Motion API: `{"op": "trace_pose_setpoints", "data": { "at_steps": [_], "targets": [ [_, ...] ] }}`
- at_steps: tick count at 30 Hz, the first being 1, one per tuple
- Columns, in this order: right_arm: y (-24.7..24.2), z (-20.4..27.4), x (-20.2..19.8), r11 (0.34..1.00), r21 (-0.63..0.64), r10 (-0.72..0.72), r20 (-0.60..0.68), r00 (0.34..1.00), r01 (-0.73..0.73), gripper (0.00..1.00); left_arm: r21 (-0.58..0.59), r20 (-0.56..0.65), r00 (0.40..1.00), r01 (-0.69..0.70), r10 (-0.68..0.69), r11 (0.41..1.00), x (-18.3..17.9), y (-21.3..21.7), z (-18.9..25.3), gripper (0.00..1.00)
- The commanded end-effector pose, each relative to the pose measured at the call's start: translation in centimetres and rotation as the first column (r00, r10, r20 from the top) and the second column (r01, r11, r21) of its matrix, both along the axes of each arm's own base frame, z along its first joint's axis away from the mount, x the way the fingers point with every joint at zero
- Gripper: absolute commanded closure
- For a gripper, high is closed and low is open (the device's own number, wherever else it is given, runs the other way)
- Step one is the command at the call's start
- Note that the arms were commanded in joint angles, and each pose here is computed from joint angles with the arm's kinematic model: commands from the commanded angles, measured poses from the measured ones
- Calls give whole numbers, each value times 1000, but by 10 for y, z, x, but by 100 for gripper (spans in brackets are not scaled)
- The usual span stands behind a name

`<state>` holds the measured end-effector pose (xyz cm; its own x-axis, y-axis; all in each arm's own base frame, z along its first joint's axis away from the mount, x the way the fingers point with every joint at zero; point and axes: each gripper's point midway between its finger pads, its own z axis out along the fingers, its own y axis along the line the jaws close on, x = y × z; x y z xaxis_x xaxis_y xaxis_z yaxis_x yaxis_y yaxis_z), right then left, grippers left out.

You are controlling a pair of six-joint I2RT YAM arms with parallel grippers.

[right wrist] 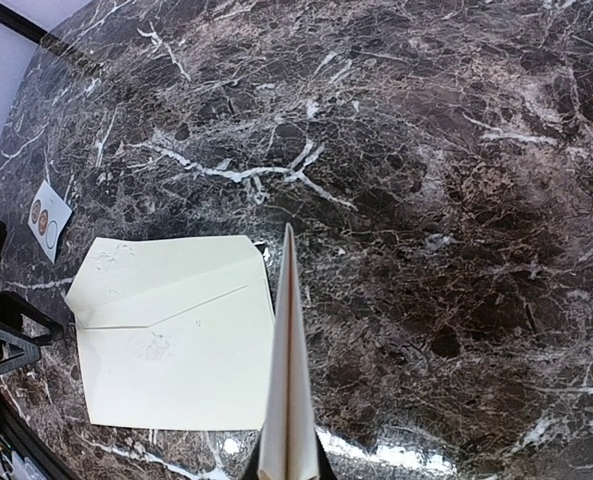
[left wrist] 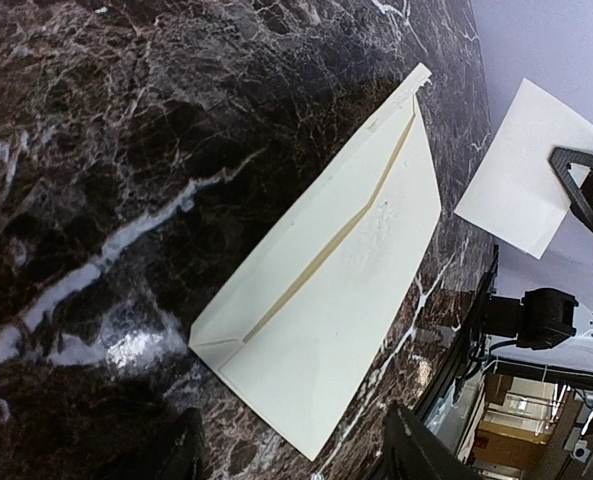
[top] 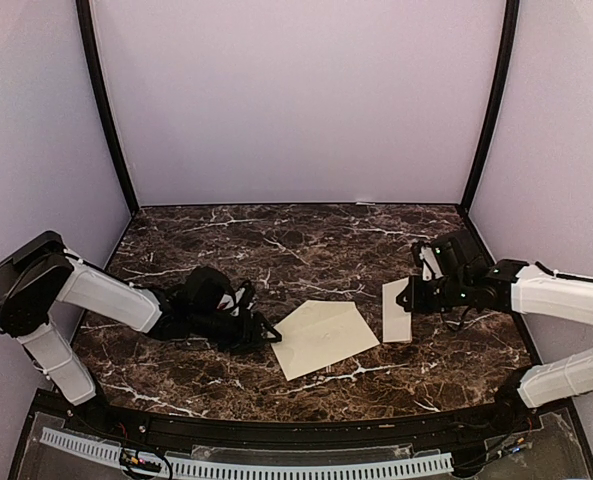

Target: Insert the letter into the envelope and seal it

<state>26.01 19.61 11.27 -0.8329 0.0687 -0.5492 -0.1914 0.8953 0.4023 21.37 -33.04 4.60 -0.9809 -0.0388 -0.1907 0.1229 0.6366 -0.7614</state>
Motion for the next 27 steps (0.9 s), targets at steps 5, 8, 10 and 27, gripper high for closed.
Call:
{"op": "trace_pose_setpoints", "data": {
  "at_steps": [5,8,10,27],
  "targets": [
    [11,-12,-7,998,40,44,-64,997,-42,100,31,51,999,15,-16,999,12,-9,-7,40],
    [17,-11,-11,995,70,72,-73,995,-67,100,56,74,997,10,-14,998,18,-9,-10,40],
    [21,-11,-14,992,92,91,-81,993,-83,100,66,89,996,4,-10,998,23,-11,-12,40],
    [18,7,-10,993,94,68,-30,997,-65,100,-11,203,979,18,-16,1000,68,-56,-10,44]
  ]
}}
